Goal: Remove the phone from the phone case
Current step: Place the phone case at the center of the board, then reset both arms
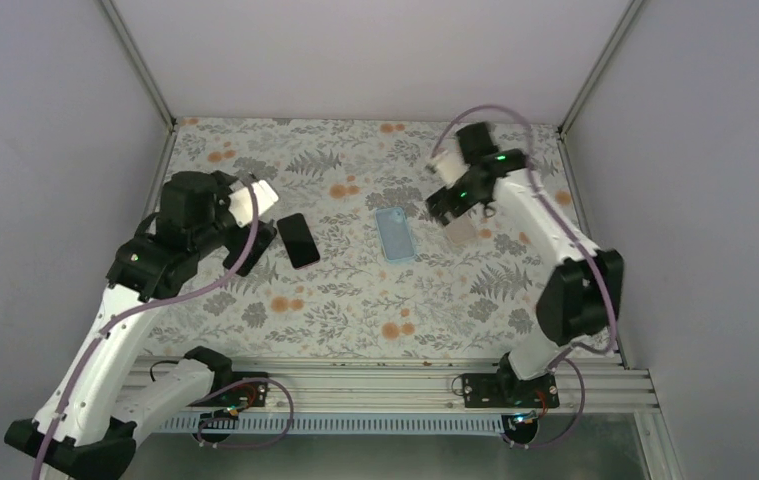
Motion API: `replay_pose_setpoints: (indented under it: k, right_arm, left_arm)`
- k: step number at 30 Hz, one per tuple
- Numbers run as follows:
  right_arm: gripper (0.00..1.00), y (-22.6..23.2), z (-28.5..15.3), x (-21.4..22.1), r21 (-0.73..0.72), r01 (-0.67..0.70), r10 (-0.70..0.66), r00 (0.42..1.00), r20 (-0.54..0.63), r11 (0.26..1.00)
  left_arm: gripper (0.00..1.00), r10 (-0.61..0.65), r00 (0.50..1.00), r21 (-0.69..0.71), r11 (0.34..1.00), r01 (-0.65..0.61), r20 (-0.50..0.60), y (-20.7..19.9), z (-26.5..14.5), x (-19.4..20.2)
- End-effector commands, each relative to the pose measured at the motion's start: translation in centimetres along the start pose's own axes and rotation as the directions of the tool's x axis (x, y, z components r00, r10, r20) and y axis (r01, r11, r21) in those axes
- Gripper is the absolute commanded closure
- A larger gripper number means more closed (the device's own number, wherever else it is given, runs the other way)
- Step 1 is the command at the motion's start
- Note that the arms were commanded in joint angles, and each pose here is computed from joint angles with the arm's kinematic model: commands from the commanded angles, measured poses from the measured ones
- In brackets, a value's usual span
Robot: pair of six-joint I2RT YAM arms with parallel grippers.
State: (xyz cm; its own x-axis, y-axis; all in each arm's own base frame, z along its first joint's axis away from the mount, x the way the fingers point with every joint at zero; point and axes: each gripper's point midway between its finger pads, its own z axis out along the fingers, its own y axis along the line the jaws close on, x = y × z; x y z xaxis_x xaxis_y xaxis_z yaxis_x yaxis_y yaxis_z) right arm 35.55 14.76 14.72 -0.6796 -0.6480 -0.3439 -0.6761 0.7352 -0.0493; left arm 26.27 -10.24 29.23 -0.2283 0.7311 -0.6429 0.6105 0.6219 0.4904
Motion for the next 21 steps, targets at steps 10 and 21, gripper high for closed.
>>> replay_pose_setpoints:
  k: [10,21]
  right_arm:
    - [0.0,-20.2,-10.1,4.6,0.314,-0.577,0.411,0.787,0.461,0.754]
    - [0.0,-21.1,-7.7,7.0,0.393,-0.598,0.417,0.786,0.457,0.698]
  left_arm:
    - [0.0,-0.452,0.892,-0.449,0.793,0.412,0.019,15.9,2.1,10.3]
    - [0.0,-0.533,0.841,-0.456,0.73,0.509,0.087,15.8,1.5,13.3]
